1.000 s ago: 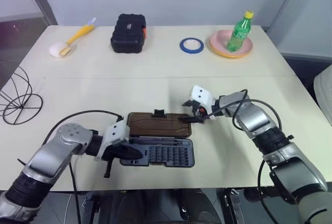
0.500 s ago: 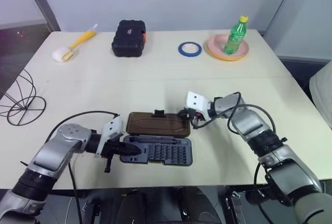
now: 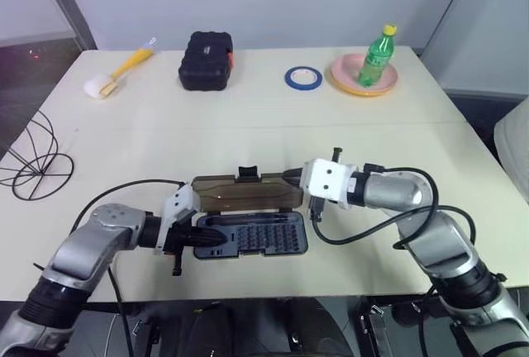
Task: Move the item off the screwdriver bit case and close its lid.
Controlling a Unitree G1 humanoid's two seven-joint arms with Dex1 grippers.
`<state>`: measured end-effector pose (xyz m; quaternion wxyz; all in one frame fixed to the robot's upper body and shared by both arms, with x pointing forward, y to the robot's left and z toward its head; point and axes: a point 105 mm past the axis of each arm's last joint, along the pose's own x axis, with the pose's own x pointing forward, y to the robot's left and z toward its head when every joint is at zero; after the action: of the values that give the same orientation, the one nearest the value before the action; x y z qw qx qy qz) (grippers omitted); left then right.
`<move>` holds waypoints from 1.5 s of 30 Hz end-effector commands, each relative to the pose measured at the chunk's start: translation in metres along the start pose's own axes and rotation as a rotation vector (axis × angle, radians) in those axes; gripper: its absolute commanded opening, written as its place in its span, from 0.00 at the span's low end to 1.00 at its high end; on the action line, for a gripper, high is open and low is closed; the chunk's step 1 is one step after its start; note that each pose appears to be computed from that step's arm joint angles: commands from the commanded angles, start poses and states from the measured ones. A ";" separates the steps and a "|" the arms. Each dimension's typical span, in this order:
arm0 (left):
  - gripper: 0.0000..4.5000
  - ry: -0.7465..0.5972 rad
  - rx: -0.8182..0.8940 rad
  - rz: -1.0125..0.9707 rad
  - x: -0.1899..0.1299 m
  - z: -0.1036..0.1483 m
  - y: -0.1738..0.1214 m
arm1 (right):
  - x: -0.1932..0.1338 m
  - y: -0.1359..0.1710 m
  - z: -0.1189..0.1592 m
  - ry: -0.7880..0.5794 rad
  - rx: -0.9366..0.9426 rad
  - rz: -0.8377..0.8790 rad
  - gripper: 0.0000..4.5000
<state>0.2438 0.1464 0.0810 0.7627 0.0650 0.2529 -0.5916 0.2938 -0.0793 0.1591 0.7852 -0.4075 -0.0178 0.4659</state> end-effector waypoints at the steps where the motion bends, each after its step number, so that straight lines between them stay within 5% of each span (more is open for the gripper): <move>1: 0.00 -0.053 0.012 0.079 -0.019 0.022 -0.002 | -0.006 -0.006 0.007 -0.024 -0.065 -0.027 0.05; 7: 0.00 -0.303 -0.046 0.066 -0.081 0.086 -0.028 | -0.007 -0.007 0.000 -0.021 -0.073 -0.032 0.05; 13: 0.00 -0.360 -0.097 0.347 -0.112 0.086 0.030 | -0.009 -0.004 -0.001 -0.026 -0.075 -0.032 0.05; 19: 0.00 -0.247 -0.046 0.454 -0.080 0.067 0.091 | -0.009 -0.004 0.003 -0.034 -0.081 -0.037 0.05; 27: 0.00 -0.154 0.039 0.297 -0.029 0.060 0.096 | -0.013 -0.004 0.005 -0.031 -0.082 -0.057 0.05; 30: 0.00 -0.169 0.037 0.249 -0.023 0.064 0.092 | -0.014 -0.002 0.005 -0.029 -0.068 -0.059 0.26; 36: 0.00 -0.185 0.032 0.200 -0.023 0.069 0.087 | -0.028 -0.008 0.011 -0.046 0.035 -0.079 0.94; 40: 0.00 -0.199 0.059 0.157 -0.028 0.078 0.079 | -0.074 -0.019 0.036 -0.202 0.358 0.010 0.99; 45: 0.00 -0.111 0.106 -0.050 -0.034 0.072 0.038 | -0.125 0.008 0.053 -0.264 0.615 0.280 0.99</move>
<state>0.3142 0.1647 0.1400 0.7902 0.0604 0.1870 -0.5805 0.2163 -0.1407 0.2301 0.8151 -0.1166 0.0653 0.5637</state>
